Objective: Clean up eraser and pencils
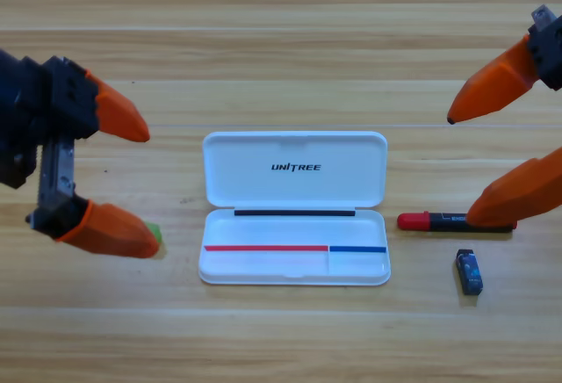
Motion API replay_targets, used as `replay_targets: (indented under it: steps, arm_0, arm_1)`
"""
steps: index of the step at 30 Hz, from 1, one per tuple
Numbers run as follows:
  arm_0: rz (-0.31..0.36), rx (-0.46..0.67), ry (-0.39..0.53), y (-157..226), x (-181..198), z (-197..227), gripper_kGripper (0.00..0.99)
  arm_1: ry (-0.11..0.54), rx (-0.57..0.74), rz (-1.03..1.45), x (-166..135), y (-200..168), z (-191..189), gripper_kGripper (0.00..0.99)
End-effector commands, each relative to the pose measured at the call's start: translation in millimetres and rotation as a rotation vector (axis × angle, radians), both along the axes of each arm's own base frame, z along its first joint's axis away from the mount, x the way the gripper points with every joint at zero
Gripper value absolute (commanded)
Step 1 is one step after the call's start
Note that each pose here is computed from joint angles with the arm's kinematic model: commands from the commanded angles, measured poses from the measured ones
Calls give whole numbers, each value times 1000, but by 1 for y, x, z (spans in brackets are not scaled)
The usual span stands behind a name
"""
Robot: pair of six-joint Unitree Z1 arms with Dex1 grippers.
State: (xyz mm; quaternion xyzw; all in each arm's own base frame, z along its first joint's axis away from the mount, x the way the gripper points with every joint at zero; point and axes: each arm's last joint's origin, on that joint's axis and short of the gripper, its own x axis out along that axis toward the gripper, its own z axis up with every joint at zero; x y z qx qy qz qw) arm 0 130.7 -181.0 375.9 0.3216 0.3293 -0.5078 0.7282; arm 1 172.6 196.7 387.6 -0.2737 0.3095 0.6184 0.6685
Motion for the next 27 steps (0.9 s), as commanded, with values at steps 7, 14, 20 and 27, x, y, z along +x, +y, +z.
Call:
replay_targets:
  steps: [7, 14, 20, 27]
  arm_0:
    - [-46, 29, 18, -8, 0, -7, 990]
    - [-38, 37, -34, -2, -2, -13, 990]
    - [49, 64, -188, 9, 0, -11, 990]
    - [142, 137, -310, 9, 10, -5, 990]
  arm_1:
    - [-6, -35, -9, -5, 1, -9, 979]
    - [-18, -95, -243, 0, -17, -9, 979]
    - [2, -243, -609, 20, -16, -31, 979]
    - [187, -366, -815, 29, -18, -82, 985]
